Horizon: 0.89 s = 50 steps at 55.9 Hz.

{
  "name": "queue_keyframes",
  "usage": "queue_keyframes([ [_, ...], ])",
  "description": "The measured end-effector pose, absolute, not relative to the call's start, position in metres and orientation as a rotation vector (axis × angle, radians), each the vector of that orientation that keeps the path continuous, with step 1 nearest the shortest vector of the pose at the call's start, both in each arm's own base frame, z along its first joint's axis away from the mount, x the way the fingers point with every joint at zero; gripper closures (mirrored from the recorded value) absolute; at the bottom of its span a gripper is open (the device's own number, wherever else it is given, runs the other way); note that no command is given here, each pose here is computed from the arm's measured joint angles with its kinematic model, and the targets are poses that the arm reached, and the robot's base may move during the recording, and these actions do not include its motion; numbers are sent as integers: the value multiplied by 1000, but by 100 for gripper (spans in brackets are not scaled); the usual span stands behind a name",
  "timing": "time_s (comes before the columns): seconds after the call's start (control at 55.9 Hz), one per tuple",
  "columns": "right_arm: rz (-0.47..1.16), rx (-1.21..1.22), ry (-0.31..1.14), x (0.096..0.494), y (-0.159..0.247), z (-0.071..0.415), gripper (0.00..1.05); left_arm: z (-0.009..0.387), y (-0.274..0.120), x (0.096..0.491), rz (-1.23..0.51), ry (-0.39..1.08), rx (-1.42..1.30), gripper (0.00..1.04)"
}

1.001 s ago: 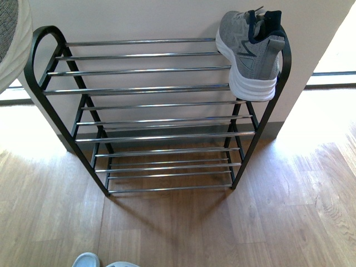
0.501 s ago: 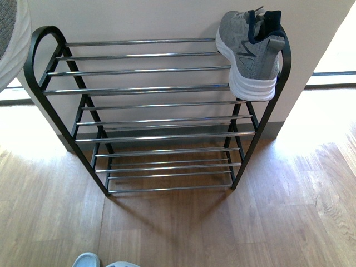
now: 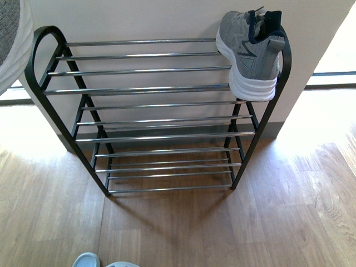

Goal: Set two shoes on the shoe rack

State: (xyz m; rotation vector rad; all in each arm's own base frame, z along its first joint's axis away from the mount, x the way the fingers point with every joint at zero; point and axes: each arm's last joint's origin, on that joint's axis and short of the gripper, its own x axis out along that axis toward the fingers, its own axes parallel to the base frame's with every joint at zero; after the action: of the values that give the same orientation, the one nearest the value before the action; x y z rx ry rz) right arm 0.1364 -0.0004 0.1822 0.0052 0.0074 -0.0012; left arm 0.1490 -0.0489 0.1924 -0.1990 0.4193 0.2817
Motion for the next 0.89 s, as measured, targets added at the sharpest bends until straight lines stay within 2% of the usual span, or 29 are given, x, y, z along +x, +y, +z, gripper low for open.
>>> queue_keyframes([
  [0.894, -4, 4, -21, 111, 0, 173, 103, 192, -49, 149, 281, 420, -199, 103],
])
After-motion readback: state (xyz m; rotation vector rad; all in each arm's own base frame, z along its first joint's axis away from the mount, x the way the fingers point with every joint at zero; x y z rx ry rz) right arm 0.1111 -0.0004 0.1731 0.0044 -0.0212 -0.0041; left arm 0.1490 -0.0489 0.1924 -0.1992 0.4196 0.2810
